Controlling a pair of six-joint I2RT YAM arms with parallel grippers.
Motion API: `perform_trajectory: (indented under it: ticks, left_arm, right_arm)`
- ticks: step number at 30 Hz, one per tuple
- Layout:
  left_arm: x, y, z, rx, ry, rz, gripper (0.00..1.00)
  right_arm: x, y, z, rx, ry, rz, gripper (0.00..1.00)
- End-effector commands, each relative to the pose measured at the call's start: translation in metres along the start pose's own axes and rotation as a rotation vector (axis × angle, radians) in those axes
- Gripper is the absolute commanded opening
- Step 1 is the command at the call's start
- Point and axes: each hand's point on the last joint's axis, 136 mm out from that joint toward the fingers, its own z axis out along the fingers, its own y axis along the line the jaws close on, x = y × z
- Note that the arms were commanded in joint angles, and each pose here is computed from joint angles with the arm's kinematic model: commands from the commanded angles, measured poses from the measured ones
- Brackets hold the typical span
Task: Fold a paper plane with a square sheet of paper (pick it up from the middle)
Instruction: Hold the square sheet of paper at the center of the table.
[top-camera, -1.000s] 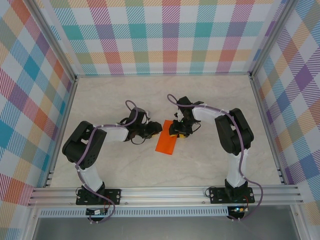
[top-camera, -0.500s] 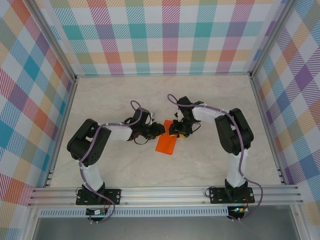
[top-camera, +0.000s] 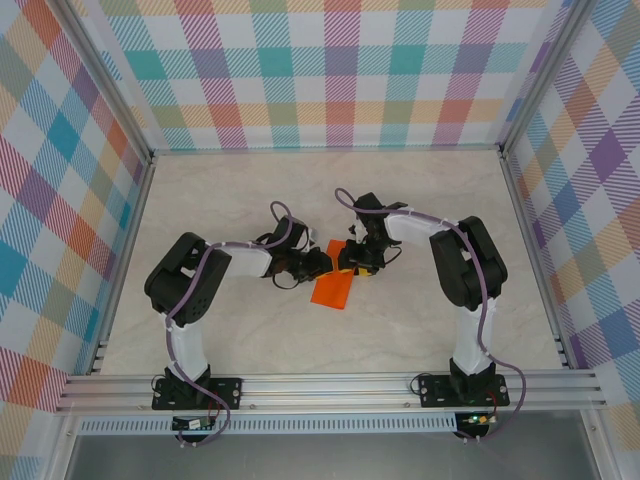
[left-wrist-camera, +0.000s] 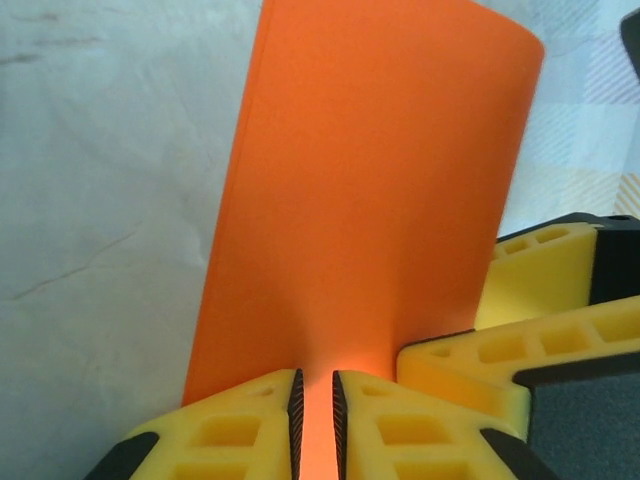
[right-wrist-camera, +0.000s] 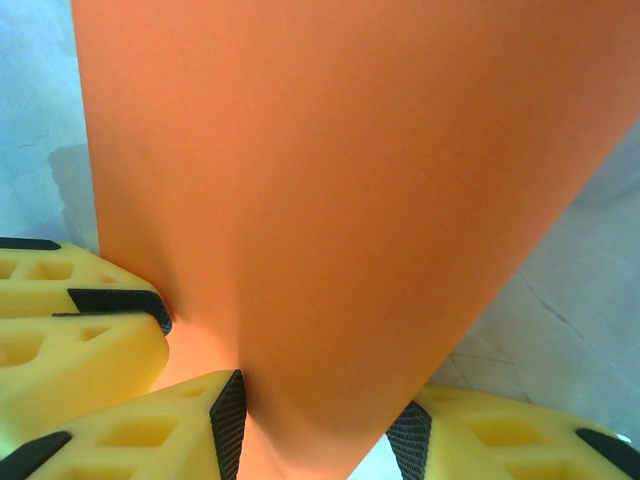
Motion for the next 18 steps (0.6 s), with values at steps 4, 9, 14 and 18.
perform_trajectory:
  ticks: [4,9,14,18]
  left_arm:
    - [0.029,0.050,0.008,-0.209,0.102,-0.024,0.14]
    - [0.050,0.085,0.015,-0.293,0.164,-0.062,0.12]
    - [0.056,0.103,0.014,-0.359,0.179,-0.070,0.10]
    - [0.059,0.114,0.013,-0.407,0.184,-0.085,0.06]
  right_arm:
    - [0.024,-0.070,0.054,0.221,0.090,0.072,0.47]
    - [0.014,-0.042,0.029,0.134,0.030,0.077,0.48]
    - [-0.001,-0.017,-0.027,0.102,-0.132,0.094,0.54]
    - [-0.001,-0.005,-0.056,0.050,-0.230,0.132,0.53]
